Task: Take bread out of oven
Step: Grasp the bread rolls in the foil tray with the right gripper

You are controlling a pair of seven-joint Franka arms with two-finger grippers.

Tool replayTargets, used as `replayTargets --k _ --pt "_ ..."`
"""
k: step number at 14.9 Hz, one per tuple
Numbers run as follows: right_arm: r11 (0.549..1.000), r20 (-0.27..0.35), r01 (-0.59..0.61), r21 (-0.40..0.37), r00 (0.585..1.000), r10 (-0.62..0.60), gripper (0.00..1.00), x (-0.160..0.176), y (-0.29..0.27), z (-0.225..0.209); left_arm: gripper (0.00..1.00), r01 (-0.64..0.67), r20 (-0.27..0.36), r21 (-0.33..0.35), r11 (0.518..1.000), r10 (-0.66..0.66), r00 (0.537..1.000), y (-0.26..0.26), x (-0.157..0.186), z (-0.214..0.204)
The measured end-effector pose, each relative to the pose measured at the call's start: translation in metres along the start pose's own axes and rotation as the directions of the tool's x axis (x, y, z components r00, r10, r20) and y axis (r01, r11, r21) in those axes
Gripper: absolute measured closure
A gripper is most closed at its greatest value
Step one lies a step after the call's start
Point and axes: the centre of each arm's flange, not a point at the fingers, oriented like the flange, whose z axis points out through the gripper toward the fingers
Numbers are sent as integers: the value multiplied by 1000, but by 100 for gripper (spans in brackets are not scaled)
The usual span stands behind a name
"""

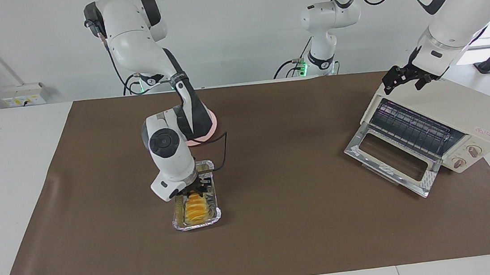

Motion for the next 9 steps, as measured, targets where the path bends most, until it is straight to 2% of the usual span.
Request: replayTargets --k 6,9 --pt "1000 18 -9 -5 1000 9 87 4 5 -25 0 0 0 0 1000 0 1000 0 0 0" --pt "1000 27 -12 -7 1000 12 89 2 7 -53 0 0 0 0 1000 0 1000 0 0 0"
